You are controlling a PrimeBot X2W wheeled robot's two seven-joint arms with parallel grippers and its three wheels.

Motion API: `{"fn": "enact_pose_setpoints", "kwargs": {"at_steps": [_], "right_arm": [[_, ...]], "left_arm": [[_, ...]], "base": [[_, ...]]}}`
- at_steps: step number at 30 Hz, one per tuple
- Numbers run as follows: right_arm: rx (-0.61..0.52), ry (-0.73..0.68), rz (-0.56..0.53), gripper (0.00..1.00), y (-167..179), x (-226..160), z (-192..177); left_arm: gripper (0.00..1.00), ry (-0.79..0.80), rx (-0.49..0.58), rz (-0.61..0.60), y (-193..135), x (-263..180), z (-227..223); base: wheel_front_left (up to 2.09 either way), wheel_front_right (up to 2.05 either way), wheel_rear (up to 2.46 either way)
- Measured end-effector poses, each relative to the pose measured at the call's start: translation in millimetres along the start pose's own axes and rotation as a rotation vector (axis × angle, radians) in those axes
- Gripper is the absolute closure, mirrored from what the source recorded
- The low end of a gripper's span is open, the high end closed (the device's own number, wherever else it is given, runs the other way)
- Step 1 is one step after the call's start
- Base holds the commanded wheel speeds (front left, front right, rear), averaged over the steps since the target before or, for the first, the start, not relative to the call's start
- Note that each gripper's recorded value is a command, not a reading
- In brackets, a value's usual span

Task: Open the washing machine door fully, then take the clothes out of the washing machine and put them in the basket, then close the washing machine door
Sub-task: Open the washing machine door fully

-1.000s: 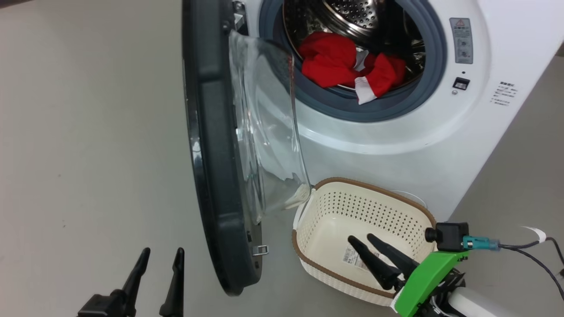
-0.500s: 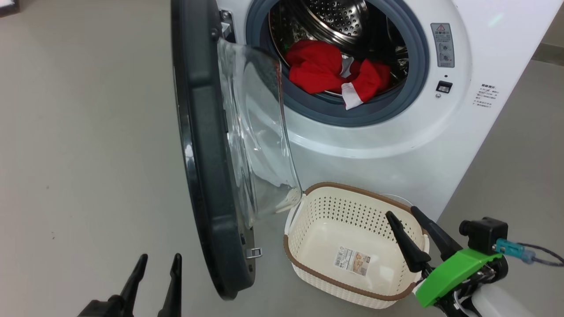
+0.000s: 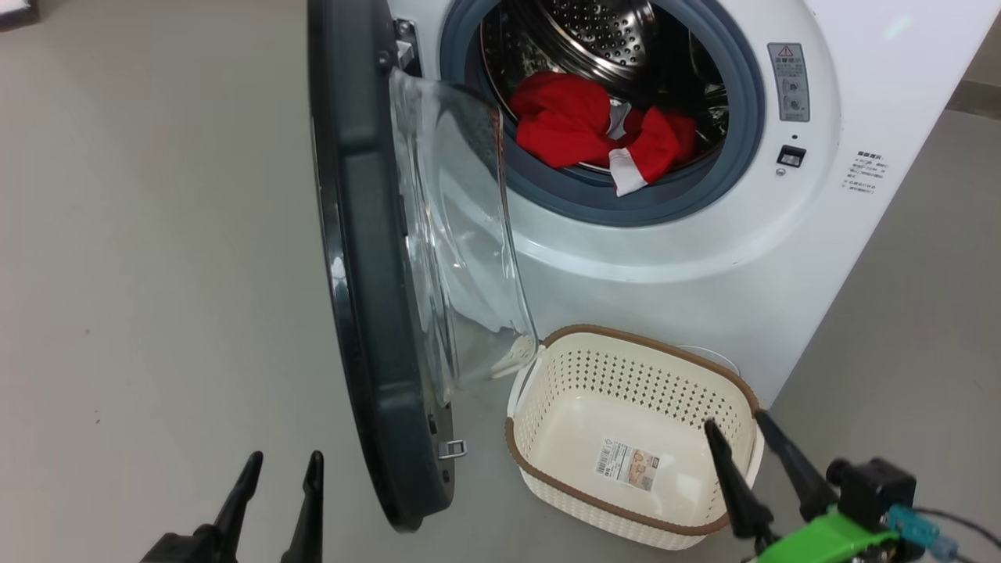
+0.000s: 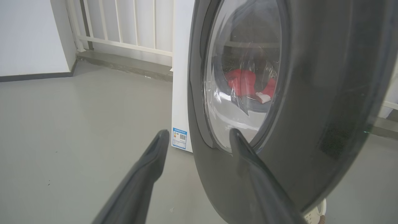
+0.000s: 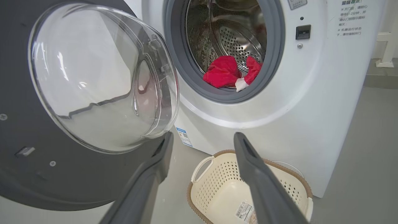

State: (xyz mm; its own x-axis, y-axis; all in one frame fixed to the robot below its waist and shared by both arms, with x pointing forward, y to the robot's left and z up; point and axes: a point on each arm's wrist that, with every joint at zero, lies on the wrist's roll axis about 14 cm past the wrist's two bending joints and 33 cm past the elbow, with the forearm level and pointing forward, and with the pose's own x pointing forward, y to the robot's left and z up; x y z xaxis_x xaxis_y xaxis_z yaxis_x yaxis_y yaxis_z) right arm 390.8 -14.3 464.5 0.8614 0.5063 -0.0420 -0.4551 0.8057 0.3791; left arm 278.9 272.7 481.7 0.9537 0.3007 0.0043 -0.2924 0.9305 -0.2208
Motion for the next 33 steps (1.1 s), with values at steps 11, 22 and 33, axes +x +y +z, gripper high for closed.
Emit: {"fn": "enact_pose_setpoints", "kwargs": {"at_steps": [11, 22, 33], "right_arm": [[-0.007, 0.044, -0.049, 0.00, -7.3, -18.3, -18.7], [-0.031, 0.030, -0.043, 0.00, -5.5, -16.8, -13.5], [-0.034, 0.019, -0.040, 0.00, -2.9, -18.2, -10.0]], "left_arm": [[0.00, -0.003, -0.001, -0.001, -0.3, -0.3, 0.8], [1.00, -0.062, -0.027, 0.020, 6.5, -0.6, 18.3], [1.00, -0.419, -0.056, -0.035, -7.1, 0.7, 130.9]], "base": [[0.00, 0.00, 0.00], [0.00, 0.00, 0.00], [0.00, 0.00, 0.00]]}}
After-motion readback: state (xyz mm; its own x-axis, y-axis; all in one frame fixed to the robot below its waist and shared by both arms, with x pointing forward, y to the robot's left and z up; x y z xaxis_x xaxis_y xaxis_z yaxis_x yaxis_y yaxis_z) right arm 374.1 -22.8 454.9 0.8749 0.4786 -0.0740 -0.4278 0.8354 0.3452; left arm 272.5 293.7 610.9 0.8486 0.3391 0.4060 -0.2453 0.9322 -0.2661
